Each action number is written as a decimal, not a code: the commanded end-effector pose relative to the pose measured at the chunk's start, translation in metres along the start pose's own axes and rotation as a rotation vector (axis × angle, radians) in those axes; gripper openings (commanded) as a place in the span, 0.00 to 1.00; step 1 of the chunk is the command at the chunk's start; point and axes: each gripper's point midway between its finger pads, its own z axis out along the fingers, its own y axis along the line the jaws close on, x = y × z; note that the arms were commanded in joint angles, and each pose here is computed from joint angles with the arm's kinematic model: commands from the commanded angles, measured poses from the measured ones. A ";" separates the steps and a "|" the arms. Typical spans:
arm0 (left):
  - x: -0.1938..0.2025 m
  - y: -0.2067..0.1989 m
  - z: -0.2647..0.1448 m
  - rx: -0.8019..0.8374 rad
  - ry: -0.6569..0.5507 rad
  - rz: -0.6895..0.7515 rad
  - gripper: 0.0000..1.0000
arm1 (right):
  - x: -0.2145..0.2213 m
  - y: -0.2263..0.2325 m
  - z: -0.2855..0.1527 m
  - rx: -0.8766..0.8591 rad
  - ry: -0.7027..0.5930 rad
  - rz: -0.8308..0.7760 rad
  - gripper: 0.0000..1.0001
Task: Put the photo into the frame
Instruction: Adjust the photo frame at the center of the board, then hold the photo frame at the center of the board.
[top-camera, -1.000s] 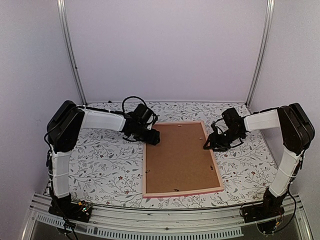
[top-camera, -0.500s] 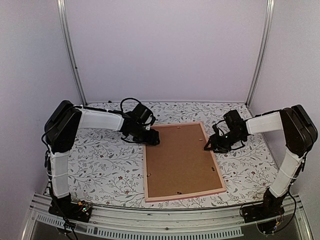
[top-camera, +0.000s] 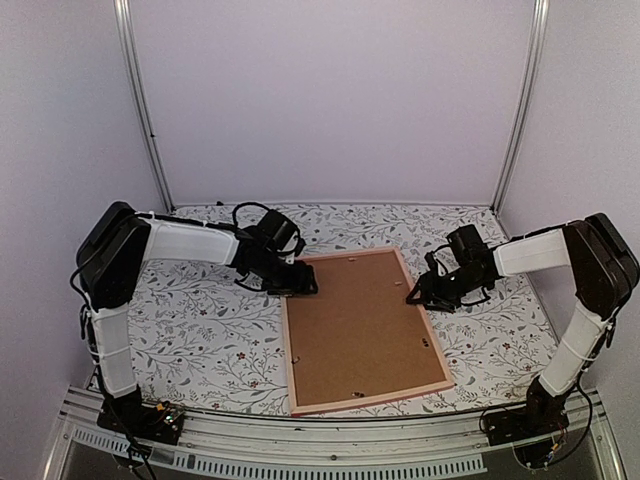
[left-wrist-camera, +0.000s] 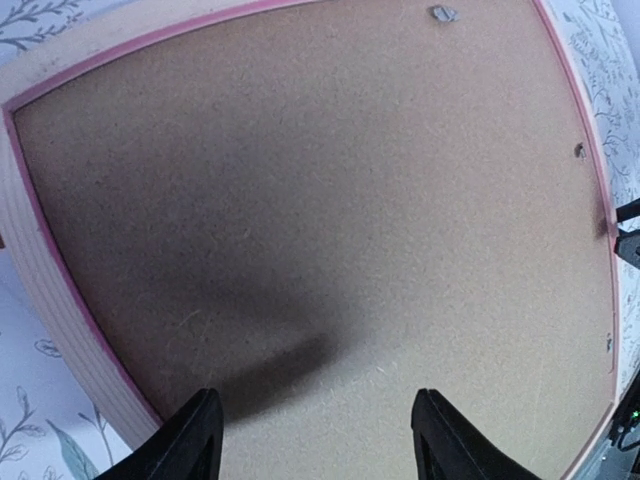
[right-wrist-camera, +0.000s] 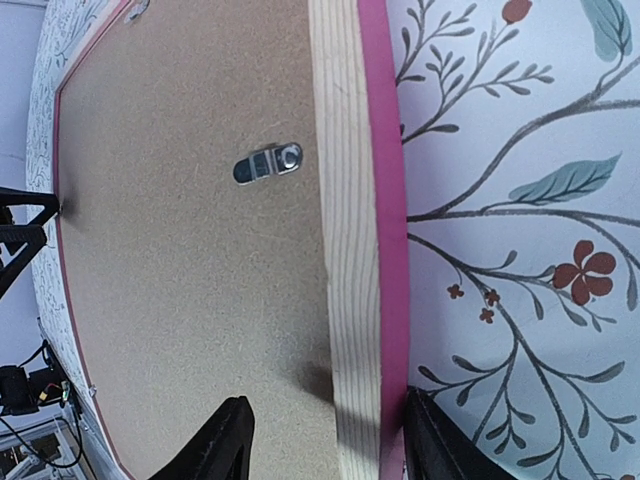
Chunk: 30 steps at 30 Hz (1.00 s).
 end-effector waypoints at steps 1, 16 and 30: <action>-0.004 -0.012 -0.022 0.023 -0.033 0.001 0.67 | 0.021 -0.005 0.005 0.010 0.054 0.041 0.54; -0.008 0.012 -0.025 -0.101 -0.043 0.066 0.68 | 0.022 -0.006 0.008 0.007 0.060 0.043 0.54; 0.014 0.024 -0.002 -0.114 0.014 0.061 0.68 | 0.021 -0.004 0.011 -0.002 0.063 0.040 0.54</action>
